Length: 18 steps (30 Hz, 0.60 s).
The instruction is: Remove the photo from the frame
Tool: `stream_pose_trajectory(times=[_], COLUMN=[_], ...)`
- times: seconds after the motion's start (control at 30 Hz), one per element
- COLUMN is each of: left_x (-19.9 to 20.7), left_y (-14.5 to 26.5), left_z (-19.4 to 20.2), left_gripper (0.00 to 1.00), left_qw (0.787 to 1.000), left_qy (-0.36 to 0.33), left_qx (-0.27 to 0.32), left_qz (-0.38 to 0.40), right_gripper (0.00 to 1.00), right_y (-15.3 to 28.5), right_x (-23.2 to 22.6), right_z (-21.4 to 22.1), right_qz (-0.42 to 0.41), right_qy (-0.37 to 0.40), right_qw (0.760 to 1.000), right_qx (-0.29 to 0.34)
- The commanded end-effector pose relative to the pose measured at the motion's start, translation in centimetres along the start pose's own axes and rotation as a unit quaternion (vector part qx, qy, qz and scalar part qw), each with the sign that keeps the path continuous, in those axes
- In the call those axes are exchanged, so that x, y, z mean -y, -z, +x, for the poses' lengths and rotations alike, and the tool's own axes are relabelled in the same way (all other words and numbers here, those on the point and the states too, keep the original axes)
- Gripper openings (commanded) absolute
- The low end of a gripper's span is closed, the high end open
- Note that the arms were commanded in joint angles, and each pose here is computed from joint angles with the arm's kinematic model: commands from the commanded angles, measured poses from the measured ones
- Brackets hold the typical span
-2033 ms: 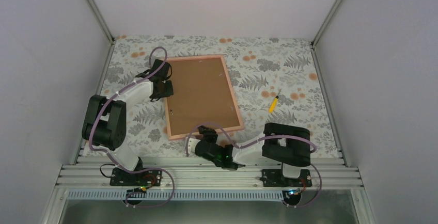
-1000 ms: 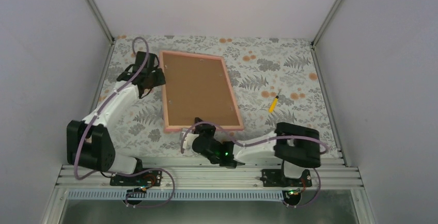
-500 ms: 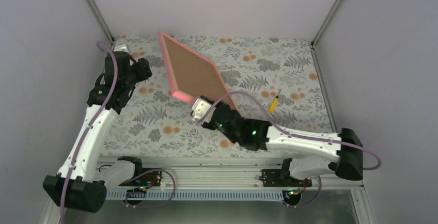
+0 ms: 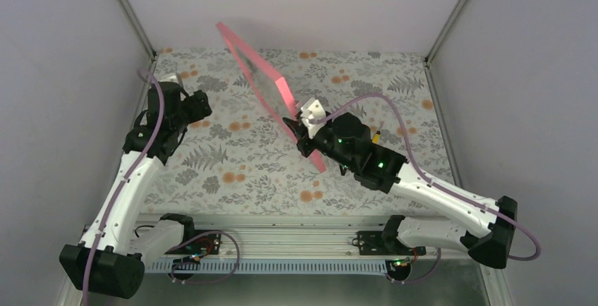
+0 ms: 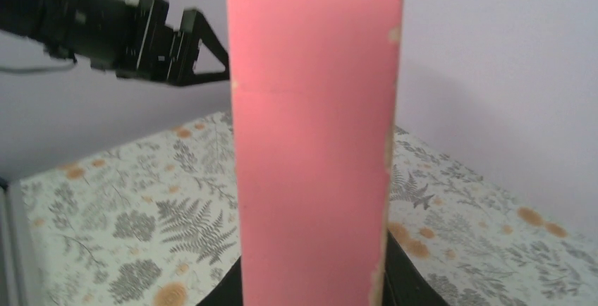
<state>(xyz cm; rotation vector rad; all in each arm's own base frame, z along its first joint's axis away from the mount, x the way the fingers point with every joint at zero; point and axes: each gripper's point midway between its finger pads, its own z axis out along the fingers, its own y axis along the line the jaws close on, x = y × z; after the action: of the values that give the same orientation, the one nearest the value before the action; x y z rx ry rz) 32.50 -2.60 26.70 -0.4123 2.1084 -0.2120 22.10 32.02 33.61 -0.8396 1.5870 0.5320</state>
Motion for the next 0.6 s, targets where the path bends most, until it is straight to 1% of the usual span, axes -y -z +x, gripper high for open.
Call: stream_pose_trajectory(times=[0.0, 0.1, 0.3, 0.4, 0.57], left_x=[0.3, 0.4, 0.6, 0.8, 0.6], left_y=[-0.3, -0.9, -3.0, -4.0, -5.4], left_z=[0.1, 0.7, 2.5, 3.1, 4.2], left_gripper=[0.87, 0.88, 0.91, 0.93, 0.96], left_qw=[1.000, 1.000, 0.999, 0.998, 0.997], left_qy=[0.007, 0.007, 0.004, 0.003, 0.008], left_qx=[0.004, -0.003, -0.032, -0.044, -0.067], left_qz=[0.015, 0.020, 0.028, 0.036, 0.047], right_gripper=[0.04, 0.04, 0.04, 0.04, 0.04], right_y=[2.8, 3.3, 3.8, 4.1, 4.0], right_x=[0.3, 1.1, 3.4, 5.0, 7.7], right_z=[-7.1, -7.5, -6.9, -6.3, -3.9], right_qz=[-0.068, -0.083, -0.114, -0.124, -0.153], right_qy=[-0.105, -0.135, -0.198, -0.229, -0.295], right_qw=[0.985, 0.979, 0.965, 0.957, 0.937], right_qx=[0.122, 0.130, 0.133, 0.131, 0.107])
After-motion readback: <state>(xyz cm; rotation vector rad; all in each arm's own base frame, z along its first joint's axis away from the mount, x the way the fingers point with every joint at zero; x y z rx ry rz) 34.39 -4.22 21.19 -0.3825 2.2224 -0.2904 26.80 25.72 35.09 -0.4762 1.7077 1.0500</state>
